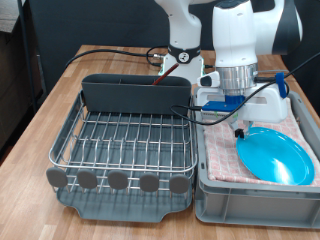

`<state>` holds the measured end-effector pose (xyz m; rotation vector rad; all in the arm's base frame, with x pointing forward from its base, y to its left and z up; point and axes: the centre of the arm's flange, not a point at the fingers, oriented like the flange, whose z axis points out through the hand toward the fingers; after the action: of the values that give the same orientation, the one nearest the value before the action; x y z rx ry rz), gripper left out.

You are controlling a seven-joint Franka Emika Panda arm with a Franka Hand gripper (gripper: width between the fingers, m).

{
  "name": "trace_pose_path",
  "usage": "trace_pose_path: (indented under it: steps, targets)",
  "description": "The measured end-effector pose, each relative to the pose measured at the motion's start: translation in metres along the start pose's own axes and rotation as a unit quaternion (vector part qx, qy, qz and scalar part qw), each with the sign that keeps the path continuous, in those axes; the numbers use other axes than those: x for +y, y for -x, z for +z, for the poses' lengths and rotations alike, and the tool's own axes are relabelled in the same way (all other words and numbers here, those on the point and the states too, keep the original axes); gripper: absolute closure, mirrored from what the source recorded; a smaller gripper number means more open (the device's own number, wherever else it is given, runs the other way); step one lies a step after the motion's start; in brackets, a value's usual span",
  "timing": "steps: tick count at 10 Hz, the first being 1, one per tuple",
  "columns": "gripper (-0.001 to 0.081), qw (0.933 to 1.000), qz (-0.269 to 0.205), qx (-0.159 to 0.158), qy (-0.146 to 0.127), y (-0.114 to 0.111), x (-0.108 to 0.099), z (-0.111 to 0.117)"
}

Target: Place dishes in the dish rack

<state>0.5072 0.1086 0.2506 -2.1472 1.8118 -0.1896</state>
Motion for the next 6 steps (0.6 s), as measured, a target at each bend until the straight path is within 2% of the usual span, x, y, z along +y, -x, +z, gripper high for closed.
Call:
trace_pose_path:
  steps: [4,6]
  targets:
    - [0.0787,0.9997,0.002,0.015,0.019,-0.009,-0.011,-0.029]
    - [0.0787,0.9986,0.007,0.032,0.043,-0.015,-0.014,-0.048]
